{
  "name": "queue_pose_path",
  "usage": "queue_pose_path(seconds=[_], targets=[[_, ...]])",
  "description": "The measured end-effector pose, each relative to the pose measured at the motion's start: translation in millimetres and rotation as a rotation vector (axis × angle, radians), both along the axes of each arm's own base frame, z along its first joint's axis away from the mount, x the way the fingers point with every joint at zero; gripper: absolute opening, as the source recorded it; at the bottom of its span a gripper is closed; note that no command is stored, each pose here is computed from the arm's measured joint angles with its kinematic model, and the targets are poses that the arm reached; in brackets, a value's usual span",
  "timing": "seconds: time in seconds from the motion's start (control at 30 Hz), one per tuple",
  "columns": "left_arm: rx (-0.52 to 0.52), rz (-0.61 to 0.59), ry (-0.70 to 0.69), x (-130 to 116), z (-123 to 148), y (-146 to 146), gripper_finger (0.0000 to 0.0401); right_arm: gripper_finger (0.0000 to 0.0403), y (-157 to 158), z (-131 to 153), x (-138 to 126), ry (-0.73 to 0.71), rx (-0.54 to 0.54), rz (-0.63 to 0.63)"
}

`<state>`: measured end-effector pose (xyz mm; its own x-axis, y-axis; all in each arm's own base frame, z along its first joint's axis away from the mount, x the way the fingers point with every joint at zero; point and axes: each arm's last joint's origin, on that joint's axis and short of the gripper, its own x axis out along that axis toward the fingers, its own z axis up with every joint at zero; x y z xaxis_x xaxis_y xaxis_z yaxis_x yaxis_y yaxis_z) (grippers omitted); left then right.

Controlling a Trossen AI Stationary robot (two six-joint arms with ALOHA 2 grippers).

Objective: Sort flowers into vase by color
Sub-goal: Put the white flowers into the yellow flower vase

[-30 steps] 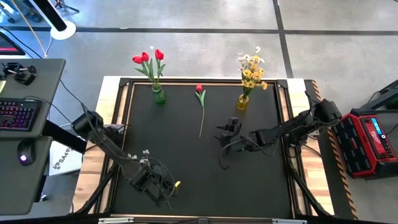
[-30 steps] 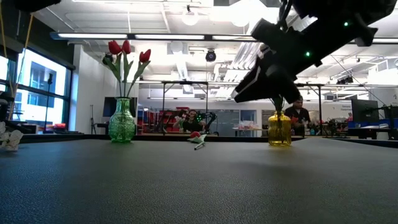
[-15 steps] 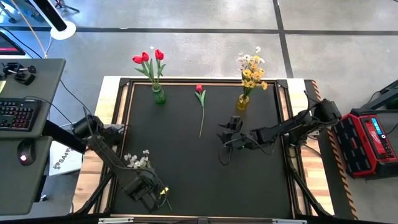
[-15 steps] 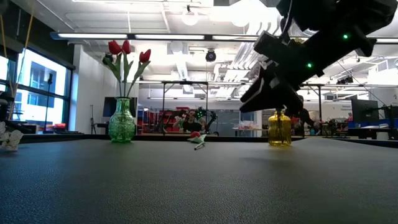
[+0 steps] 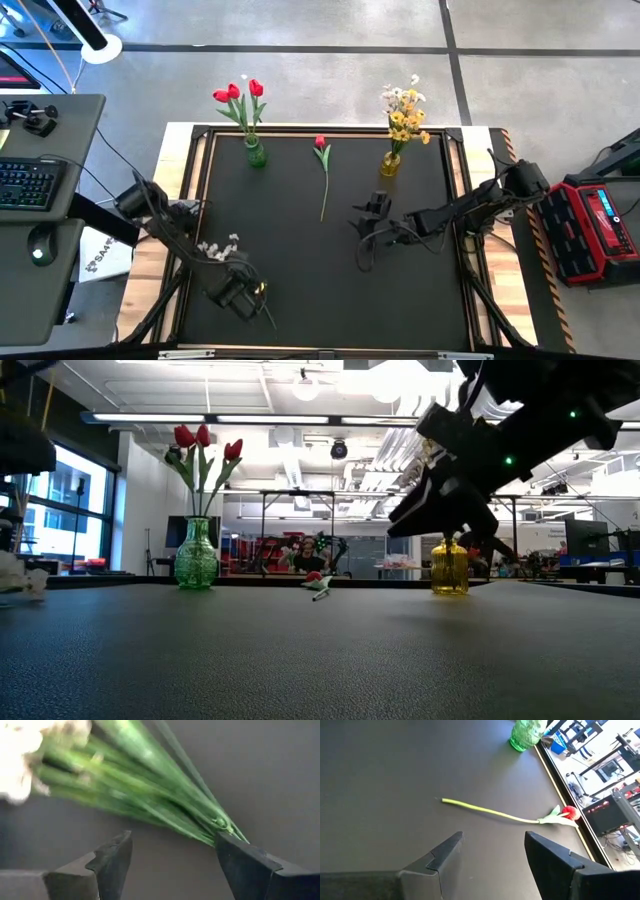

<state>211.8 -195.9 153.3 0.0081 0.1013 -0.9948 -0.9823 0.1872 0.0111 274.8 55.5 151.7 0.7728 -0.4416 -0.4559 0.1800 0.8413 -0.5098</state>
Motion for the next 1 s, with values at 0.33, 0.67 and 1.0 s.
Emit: queue_pose_path(seconds=[0.33,0.67,1.0], targets=[[0.205,-0.359,-0.177,33,16,39,0.0271,0.0197,11,2,-1,-0.029,0.010,0.038],[0.083,0.073,-0.313,30,26,29,0.0271,0.0197,12,4,0,-0.056,0.035,0.029],[0.073,0.208,-0.177,19,-4,38,0.0271,0.0197,12,3,0,-0.054,0.036,0.029]])
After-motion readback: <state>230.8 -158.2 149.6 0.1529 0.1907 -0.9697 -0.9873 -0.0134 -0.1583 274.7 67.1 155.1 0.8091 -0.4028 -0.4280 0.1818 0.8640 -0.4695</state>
